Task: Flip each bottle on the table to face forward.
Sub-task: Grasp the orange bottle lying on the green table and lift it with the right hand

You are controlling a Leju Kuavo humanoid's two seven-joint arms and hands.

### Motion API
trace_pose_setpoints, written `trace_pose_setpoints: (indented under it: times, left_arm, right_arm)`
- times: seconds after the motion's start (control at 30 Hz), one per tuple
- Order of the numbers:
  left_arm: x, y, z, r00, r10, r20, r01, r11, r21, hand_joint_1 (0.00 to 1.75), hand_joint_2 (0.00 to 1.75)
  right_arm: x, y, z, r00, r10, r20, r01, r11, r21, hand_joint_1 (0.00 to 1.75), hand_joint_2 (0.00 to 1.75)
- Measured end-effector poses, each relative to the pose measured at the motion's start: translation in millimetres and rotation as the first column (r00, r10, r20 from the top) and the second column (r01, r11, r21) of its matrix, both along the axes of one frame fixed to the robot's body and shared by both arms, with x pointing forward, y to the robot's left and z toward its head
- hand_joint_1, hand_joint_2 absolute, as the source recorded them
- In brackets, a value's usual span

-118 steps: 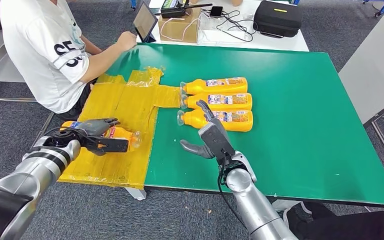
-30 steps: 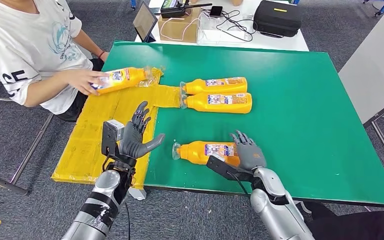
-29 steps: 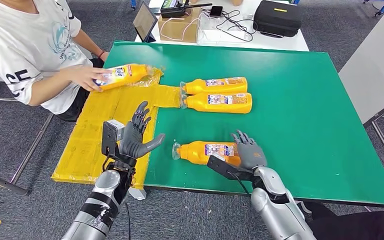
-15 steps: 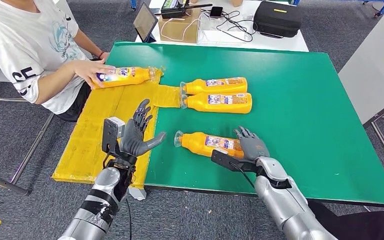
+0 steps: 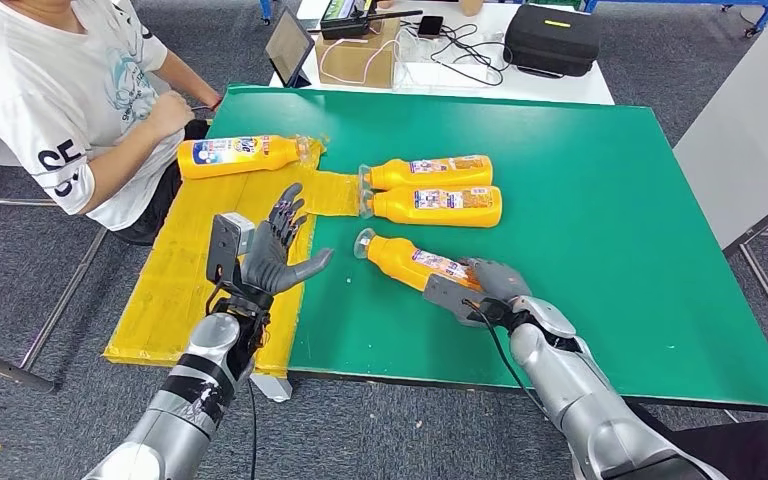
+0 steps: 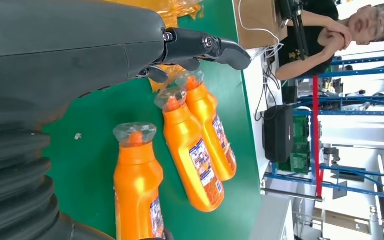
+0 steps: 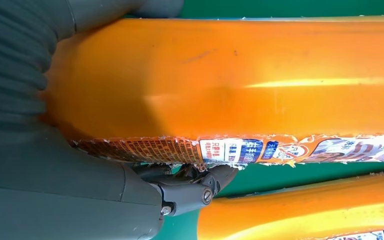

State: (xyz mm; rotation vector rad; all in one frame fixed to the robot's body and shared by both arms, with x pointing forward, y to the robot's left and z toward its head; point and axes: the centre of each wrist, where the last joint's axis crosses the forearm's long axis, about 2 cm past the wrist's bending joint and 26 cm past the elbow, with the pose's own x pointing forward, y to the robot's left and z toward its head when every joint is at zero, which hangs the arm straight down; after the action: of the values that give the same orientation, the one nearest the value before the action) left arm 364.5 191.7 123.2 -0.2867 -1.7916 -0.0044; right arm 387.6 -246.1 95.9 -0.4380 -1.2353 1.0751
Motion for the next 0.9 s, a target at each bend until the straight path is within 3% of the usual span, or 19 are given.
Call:
trace_pose_setpoints:
  times: [0.33, 0.47, 0.67, 0.9]
  left_arm:
    - [10.7, 6.0, 0.0, 1.000, 0.021, -0.020, -0.019, 0.997, 0.069, 0.00, 1.75]
    - [10.5, 11.0, -7.2, 0.996, 0.077, -0.037, -0.071, 0.987, 0.147, 0.00, 1.75]
    - [8.3, 15.3, -14.7, 0.991, 0.124, -0.046, -0.112, 0.973, 0.202, 0.00, 1.75]
    - [6.8, 17.0, -17.6, 0.988, 0.147, -0.045, -0.133, 0.963, 0.233, 0.00, 1.75]
  right_arm:
    - [-1.7, 3.1, -1.8, 0.999, -0.037, 0.013, 0.035, 0.987, 0.156, 1.75, 1.75]
    - [-20.2, 30.0, -5.8, 0.987, -0.116, 0.110, 0.073, 0.941, 0.331, 1.75, 1.75]
    - [-40.9, 64.0, 7.4, 0.952, -0.191, 0.237, 0.051, 0.867, 0.496, 1.75, 1.75]
    - [-53.4, 81.5, 21.5, 0.929, -0.230, 0.290, 0.013, 0.803, 0.596, 1.75, 1.75]
